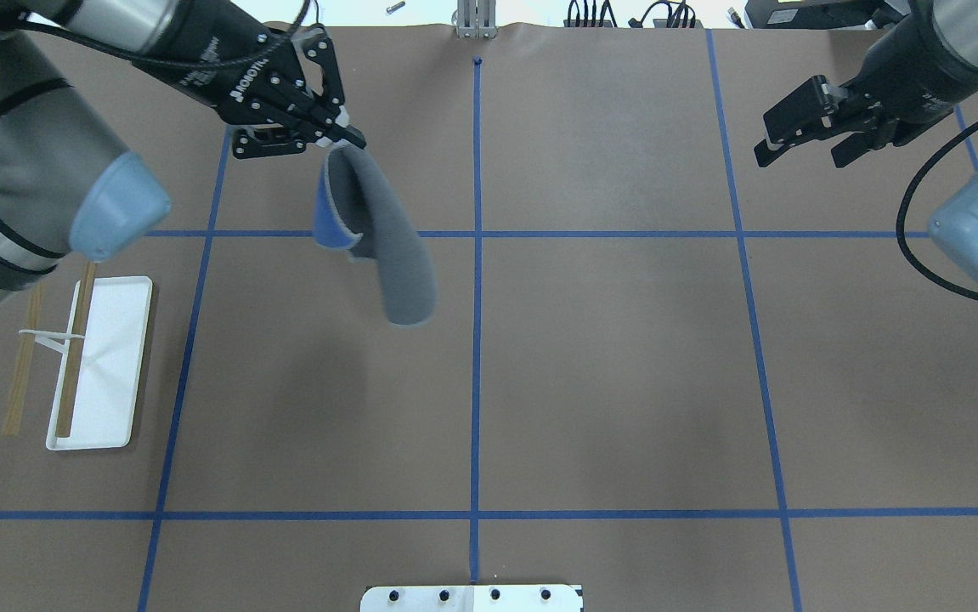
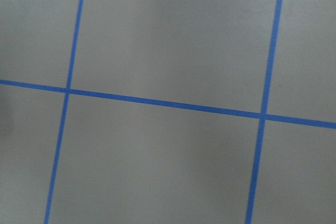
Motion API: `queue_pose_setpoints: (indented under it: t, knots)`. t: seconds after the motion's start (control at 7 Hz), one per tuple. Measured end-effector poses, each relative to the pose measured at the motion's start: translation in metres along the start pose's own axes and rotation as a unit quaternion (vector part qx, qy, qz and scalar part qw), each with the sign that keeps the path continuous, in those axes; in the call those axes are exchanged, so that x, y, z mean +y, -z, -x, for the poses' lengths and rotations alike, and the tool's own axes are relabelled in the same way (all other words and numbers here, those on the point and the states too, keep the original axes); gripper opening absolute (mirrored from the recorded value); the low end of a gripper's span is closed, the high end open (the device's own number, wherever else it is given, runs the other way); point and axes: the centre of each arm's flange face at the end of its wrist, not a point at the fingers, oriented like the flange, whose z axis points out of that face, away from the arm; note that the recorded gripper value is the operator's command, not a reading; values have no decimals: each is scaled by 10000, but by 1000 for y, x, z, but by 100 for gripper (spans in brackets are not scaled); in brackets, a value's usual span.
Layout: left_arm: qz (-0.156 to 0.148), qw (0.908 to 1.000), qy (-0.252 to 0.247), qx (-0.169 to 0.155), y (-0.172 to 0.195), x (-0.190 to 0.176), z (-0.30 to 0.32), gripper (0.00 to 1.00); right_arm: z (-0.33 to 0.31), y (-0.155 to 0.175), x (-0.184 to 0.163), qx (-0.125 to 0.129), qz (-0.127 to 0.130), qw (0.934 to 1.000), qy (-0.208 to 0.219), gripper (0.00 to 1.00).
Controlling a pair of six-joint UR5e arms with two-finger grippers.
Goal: Hang towel on rack
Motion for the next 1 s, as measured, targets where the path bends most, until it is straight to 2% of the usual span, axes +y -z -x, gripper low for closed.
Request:
queue_pose_setpoints:
  t: [0.29, 0.43, 0.57, 0.71, 1.0]
  knots:
    - [-12, 9997, -249, -76, 36, -3, 54, 0, -72, -5, -9, 542, 326, 9979, 159, 100]
    - [-76, 9992, -366, -152, 52, -8, 87, 0, -119, -7, -15, 916, 550, 9938, 303, 100]
    - [-137, 9986, -471, -216, 71, -16, 116, 0, -171, -7, -26, 1154, 771, 9895, 399, 100]
    - [-192, 9977, -592, -278, 91, -27, 144, 0, -225, -5, -33, 1229, 955, 9870, 389, 100]
    - [-303, 9951, -840, -432, 124, -47, 206, 0, -292, -3, -31, 1265, 1111, 9857, 103, 100]
